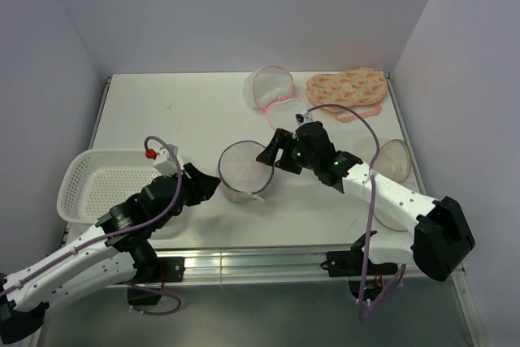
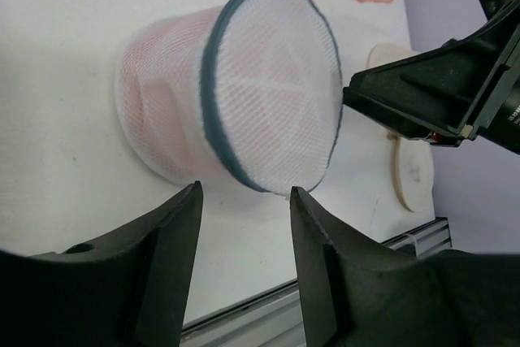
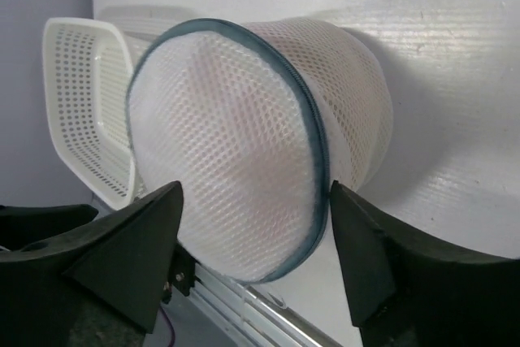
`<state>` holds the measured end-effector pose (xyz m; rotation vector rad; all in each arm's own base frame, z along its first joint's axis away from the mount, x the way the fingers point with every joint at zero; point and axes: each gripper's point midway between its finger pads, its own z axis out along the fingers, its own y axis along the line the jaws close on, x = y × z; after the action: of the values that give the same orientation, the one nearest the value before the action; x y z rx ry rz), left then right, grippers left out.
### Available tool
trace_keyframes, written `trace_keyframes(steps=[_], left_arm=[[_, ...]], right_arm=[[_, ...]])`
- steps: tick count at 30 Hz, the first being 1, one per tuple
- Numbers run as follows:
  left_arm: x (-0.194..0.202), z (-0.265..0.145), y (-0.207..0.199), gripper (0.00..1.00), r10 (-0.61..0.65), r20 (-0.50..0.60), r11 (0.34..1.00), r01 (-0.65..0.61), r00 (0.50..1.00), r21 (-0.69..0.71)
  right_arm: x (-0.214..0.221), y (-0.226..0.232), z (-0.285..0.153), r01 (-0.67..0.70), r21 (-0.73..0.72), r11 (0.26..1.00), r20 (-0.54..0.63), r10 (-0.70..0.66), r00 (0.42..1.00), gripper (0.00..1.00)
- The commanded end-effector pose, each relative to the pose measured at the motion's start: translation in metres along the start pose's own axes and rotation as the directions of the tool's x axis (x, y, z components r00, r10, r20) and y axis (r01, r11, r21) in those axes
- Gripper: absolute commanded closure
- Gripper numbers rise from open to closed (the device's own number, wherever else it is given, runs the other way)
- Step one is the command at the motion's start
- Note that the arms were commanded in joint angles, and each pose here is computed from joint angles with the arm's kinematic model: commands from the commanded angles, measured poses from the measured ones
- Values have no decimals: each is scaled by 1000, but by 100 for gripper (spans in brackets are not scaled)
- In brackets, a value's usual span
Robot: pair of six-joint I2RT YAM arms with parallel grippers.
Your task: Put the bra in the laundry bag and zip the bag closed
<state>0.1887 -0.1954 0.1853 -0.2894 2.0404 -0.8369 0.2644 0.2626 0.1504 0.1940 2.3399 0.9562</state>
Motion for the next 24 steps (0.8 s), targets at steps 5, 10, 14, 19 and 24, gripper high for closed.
trace_keyframes(steps=[5, 10, 14, 19, 24], left_arm=[[-34, -20, -22, 44, 27, 63, 999, -29, 998, 36], [-44, -34, -30, 42, 18, 80, 997, -24, 997, 75], [-51, -42, -34, 41, 38, 86, 996, -45, 996, 82], [-52, -45, -37, 42, 38, 80, 995, -45, 996, 93], [-49, -44, -38, 42, 40, 74, 993, -48, 996, 110]], right_arm=[[-42, 46, -62, 109, -104, 989, 166, -90, 982, 12], [-52, 52, -121, 186, -118, 975, 286, -147, 947, 3], [-56, 38, -160, 218, -64, 974, 382, -178, 907, 0], [-55, 15, -194, 222, -14, 975, 476, -189, 859, 0], [-52, 11, -206, 230, -30, 973, 509, -183, 841, 0]])
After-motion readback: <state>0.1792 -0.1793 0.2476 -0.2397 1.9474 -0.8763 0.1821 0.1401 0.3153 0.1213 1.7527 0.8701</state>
